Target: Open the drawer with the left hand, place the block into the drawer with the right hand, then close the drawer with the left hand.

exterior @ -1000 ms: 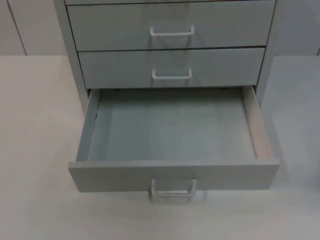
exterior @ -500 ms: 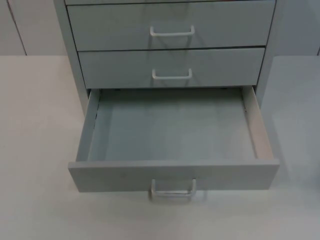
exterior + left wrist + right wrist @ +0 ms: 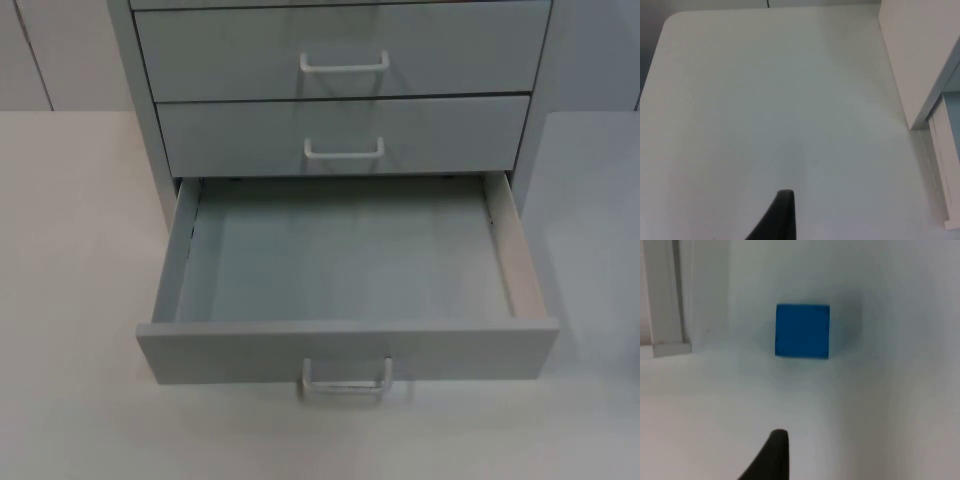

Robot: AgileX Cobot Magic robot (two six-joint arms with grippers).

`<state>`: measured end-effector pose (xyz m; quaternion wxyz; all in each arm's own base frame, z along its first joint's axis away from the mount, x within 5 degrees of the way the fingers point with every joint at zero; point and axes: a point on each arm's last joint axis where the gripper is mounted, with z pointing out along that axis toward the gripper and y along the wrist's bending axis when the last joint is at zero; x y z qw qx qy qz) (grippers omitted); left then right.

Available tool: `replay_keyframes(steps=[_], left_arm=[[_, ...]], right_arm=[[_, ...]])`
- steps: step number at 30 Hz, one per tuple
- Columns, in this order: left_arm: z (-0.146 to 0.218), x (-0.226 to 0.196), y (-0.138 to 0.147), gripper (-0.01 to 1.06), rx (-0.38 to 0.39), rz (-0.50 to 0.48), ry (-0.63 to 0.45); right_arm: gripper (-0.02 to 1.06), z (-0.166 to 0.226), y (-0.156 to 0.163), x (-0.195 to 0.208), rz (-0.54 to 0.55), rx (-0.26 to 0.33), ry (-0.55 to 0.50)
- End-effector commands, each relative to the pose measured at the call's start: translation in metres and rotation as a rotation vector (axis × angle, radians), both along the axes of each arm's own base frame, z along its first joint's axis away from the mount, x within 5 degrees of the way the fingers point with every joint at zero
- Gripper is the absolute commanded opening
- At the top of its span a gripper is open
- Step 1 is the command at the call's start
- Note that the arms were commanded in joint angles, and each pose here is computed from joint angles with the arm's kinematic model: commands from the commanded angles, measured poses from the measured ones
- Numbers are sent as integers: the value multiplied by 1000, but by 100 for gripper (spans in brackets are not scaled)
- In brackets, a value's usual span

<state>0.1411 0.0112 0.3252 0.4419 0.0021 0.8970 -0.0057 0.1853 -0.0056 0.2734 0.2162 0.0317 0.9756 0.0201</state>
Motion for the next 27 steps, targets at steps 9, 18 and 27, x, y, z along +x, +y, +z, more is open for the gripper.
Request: replay_keyframes(steps=[9,18,27], left_arm=[[0,-1,1,105,35,-13,-6],[-2,-1,2,105,57,-12,2],[-14,0,2,105,46,-5,10]], right_arm=[[96,-55,45,53,83,-29,132],[96,-91,49,74,52,-48,174],[96,-121,54,94,29,-20,129]])
